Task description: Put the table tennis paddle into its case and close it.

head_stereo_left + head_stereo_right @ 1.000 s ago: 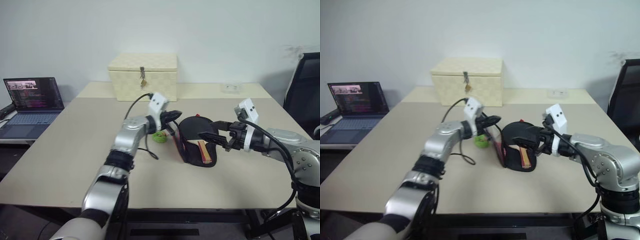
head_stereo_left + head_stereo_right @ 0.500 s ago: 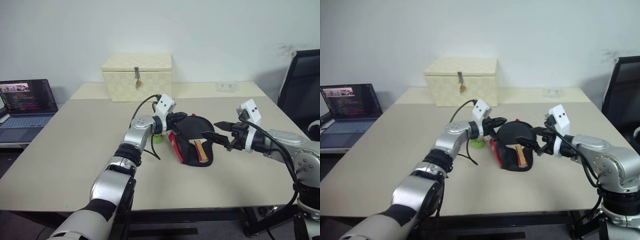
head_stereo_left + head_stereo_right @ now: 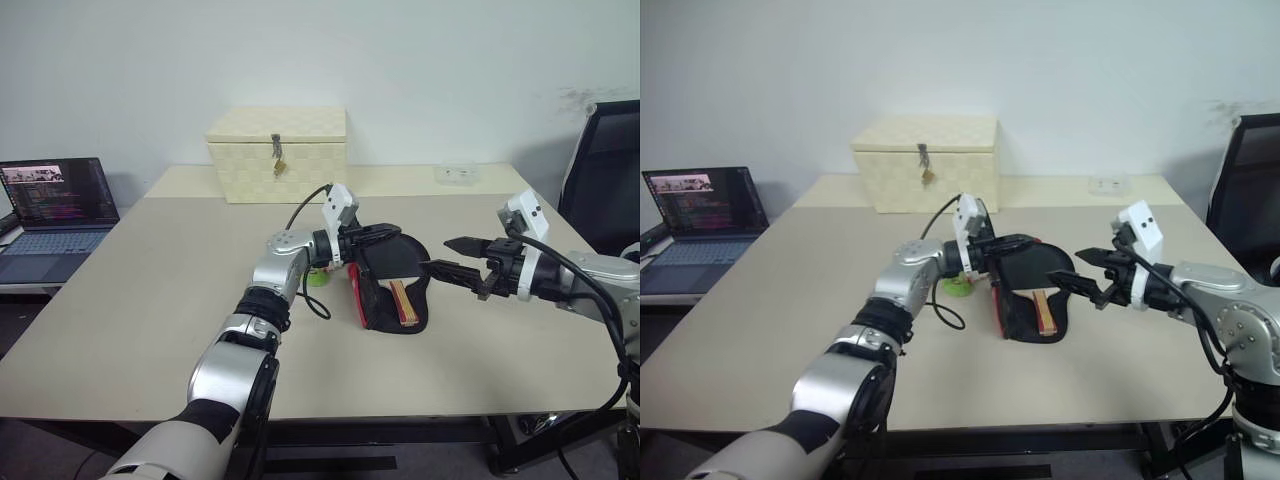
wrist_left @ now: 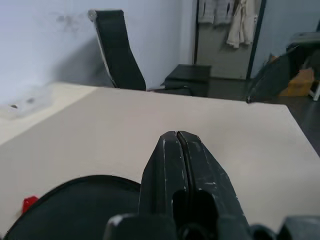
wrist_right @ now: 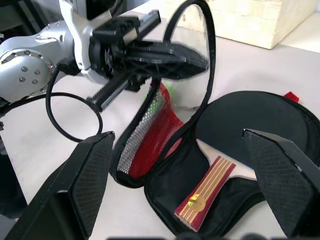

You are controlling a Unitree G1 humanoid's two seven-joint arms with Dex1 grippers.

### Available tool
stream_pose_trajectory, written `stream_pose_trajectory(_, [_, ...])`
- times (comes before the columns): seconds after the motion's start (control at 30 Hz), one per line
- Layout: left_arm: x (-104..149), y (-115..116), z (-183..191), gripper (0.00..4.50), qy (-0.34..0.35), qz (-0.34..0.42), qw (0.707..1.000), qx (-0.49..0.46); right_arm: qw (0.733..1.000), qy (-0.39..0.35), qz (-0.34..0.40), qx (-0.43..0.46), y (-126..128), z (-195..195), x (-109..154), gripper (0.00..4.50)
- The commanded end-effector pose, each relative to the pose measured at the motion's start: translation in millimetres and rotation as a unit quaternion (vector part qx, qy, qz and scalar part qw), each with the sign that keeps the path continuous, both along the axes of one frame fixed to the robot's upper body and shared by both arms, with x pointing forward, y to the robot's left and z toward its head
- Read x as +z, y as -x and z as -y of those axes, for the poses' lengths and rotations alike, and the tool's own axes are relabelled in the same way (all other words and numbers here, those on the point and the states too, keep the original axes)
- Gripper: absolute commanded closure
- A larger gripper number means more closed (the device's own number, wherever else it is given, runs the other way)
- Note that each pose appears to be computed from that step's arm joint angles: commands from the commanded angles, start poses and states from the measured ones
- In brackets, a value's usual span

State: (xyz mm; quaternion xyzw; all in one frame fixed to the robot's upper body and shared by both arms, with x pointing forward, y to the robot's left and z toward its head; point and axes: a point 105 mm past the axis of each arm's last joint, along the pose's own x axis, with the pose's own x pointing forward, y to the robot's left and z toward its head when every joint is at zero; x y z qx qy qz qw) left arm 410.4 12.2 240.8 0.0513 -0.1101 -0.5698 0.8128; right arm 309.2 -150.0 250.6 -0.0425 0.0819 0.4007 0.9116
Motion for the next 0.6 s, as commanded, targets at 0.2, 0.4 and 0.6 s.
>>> stream_pose_trajectory(0.2, [49, 6, 16, 4.46, 0.083, 0.067, 0.994, -0.013, 0.999, 0.005, 0.049, -0.019, -1, 12, 24, 0.0])
stream_pose_trajectory(0.4, [44, 17, -17, 4.46, 0.066, 0.086, 0.994, -0.027, 0.999, -0.001, 0.041, 0.002, 7, 5, 21, 0.0])
stream_pose_trajectory(0.6, [8, 42, -80, 4.46, -0.005, 0.015, 1.0, -0.014, 0.999, -0.011, 0.024, 0.033, 16, -4, 13, 0.0])
